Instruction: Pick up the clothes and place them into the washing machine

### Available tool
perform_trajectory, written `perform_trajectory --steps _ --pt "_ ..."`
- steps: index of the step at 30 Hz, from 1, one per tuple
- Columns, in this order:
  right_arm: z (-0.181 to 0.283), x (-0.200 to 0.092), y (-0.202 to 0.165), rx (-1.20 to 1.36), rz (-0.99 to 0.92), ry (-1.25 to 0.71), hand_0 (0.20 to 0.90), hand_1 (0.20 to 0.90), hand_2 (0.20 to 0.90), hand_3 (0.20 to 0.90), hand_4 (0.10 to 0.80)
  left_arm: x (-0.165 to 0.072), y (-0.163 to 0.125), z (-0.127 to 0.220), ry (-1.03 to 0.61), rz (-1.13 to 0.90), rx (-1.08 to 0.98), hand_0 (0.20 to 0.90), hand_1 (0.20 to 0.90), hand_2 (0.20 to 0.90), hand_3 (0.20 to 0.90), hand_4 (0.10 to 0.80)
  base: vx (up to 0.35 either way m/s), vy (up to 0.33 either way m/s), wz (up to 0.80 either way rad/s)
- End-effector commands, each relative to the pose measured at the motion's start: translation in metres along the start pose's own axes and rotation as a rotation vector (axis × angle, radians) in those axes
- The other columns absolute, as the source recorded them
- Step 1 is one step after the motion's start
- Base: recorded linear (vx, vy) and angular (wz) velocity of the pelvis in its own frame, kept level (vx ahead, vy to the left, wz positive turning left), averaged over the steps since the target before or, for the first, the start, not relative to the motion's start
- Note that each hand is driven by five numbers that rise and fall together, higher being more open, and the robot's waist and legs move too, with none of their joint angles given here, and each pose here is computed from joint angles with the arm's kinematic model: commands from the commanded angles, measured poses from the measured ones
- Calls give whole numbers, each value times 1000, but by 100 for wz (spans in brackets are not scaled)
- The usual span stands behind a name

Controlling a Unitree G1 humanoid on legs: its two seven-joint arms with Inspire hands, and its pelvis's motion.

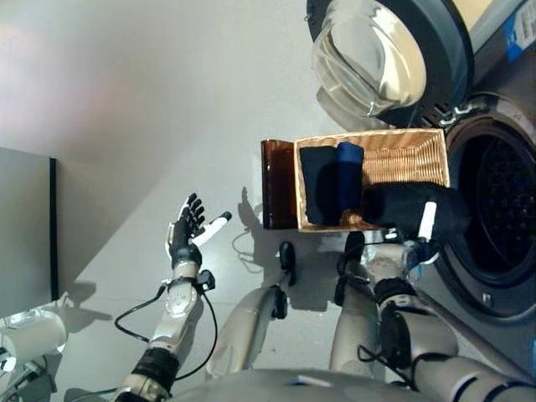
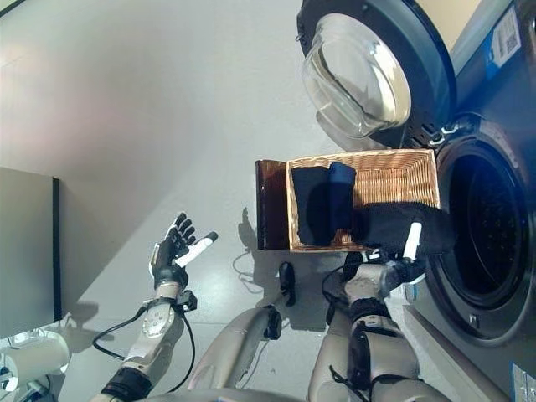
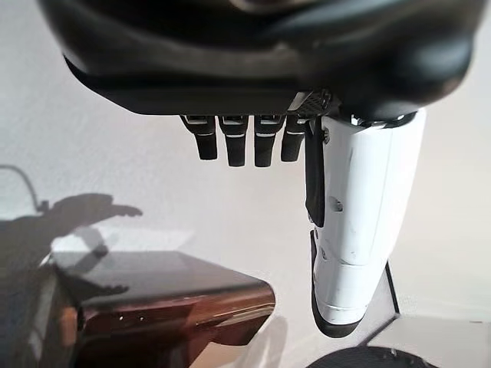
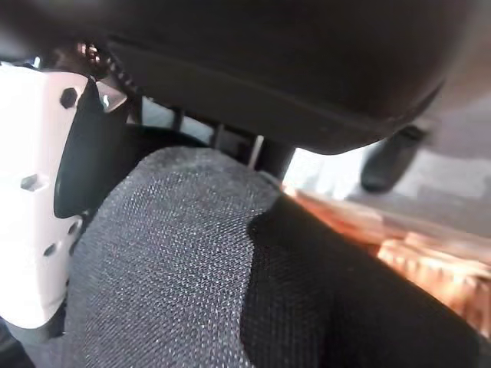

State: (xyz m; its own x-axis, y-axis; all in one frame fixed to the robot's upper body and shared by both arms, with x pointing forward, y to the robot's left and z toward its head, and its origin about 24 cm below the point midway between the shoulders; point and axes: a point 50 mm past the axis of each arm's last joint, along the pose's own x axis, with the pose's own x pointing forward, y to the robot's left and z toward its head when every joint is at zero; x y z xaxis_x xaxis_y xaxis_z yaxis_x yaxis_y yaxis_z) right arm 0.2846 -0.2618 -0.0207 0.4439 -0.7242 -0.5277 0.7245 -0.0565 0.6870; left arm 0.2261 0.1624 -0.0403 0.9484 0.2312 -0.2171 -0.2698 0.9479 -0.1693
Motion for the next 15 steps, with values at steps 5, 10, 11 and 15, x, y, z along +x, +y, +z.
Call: perform_trajectory --steps 5,10,11,15 --pt "85 9 58 210 100 -358 200 200 200 200 300 -2 22 5 -69 78 -38 900 900 900 900 800 1 3 -1" --pt "155 6 98 263 125 -573 200 200 200 200 300 -3 36 0 -48 140 -14 900 900 900 900 800 1 1 -3" --pt "171 3 107 267 130 -623 200 200 200 200 300 -3 40 -2 -42 155 -2 900 900 900 900 800 -6 8 -5" --pt "240 -17 145 248 146 -835 200 200 200 200 300 -2 46 3 -69 153 42 900 900 900 900 800 -10 21 -13"
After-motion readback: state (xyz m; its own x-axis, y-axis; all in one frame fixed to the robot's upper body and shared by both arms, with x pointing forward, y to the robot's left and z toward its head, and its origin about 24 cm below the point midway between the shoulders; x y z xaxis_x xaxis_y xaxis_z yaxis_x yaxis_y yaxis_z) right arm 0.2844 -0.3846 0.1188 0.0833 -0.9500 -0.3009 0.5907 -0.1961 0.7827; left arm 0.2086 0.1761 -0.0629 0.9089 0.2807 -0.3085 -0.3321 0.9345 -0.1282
